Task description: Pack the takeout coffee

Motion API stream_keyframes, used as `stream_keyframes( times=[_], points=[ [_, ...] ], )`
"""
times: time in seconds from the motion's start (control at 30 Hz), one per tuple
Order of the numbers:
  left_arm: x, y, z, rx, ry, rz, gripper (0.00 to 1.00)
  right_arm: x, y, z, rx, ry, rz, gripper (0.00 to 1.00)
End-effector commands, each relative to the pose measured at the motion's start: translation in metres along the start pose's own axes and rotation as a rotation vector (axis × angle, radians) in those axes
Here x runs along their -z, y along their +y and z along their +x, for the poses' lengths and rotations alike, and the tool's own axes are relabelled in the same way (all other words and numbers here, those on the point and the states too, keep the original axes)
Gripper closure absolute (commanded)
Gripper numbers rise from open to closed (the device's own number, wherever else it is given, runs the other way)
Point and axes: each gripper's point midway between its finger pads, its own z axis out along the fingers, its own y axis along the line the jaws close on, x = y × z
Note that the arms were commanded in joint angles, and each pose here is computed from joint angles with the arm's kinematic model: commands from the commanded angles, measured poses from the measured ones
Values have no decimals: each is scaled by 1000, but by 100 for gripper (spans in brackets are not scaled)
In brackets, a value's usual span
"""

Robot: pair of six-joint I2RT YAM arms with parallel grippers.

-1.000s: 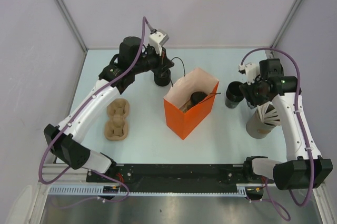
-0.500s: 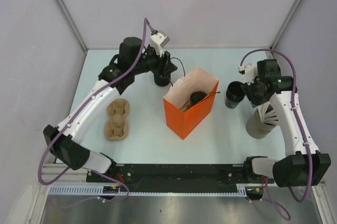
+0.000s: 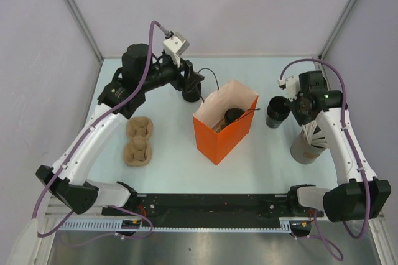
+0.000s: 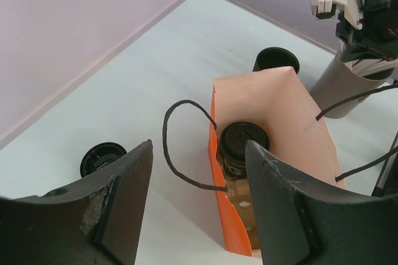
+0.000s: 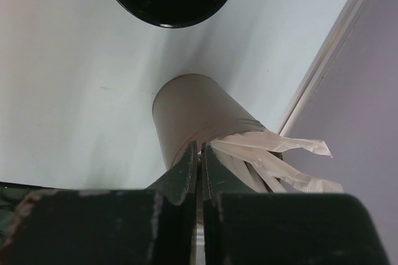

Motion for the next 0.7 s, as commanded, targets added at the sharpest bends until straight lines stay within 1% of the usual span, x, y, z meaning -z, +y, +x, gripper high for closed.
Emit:
stream_keyframes(
  times=[0.0, 0.07, 0.17, 0.37, 0.4, 0.43, 0.63, 0.67],
  points=[
    [18, -2, -26, -46, -52, -30, 33, 23, -5, -11, 16, -86, 67, 100],
    [21, -1, -27, -46, -51, -40, 33, 28, -4, -12, 17, -102, 67, 100],
    [26, -1, -31, -46, -55, -53, 33, 43, 0, -21, 18, -172, 41, 100],
    [38, 5, -38, -67, -61, -97, 33, 97, -5, -50, 14, -380, 48, 100],
    [40, 7, -39, -77, -60, -113, 32, 104, -1, -55, 22, -416, 25, 100],
    [42, 9, -42, -82, -62, -122, 32, 123, -4, -63, 22, -478, 36, 100],
    [55, 26, -39, -130, -34, -206, 31, 196, -7, -96, 24, -728, 36, 100],
    [55, 28, -36, -130, -25, -214, 30, 217, -7, -102, 29, -792, 38, 100]
  ],
)
